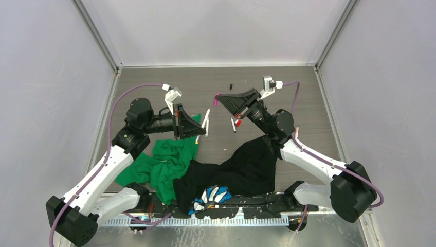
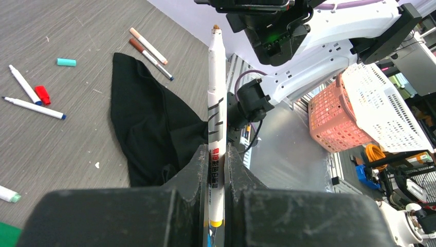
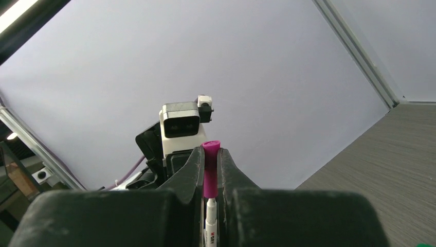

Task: Insert the pens into the pen caps
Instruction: Insert the pen cap onto the pen.

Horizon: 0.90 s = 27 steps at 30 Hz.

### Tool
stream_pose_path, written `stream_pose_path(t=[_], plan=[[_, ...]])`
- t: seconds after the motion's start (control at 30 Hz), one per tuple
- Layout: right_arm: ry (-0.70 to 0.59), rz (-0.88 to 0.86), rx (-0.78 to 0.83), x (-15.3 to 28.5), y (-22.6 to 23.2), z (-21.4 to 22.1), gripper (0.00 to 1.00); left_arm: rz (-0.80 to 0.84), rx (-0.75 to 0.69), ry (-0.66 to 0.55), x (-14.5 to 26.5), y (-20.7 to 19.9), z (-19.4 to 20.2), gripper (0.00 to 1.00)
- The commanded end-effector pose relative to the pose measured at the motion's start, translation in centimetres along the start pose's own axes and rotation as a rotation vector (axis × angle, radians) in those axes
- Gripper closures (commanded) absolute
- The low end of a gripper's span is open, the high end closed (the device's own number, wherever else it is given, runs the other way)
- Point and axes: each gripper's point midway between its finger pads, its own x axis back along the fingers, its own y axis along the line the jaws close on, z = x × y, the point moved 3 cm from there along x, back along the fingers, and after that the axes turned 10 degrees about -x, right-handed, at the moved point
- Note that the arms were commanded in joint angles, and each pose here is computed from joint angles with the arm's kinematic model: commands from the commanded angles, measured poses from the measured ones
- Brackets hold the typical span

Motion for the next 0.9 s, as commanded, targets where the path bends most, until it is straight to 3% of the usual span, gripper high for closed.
stream_pose_path(t=[0.0,0.87], plan=[[-0.038,-0.112,0.038,-1.1,2.9,-1.0,0.99,0.037,-0.045,-0.030,0.0,-0.8,-0.9,1.00],[0.001,-0.102,0.033,-1.9,2.3,0.4,0.99,0.028,-0.052,-0.040,0.1,-0.9,-1.1,1.00]])
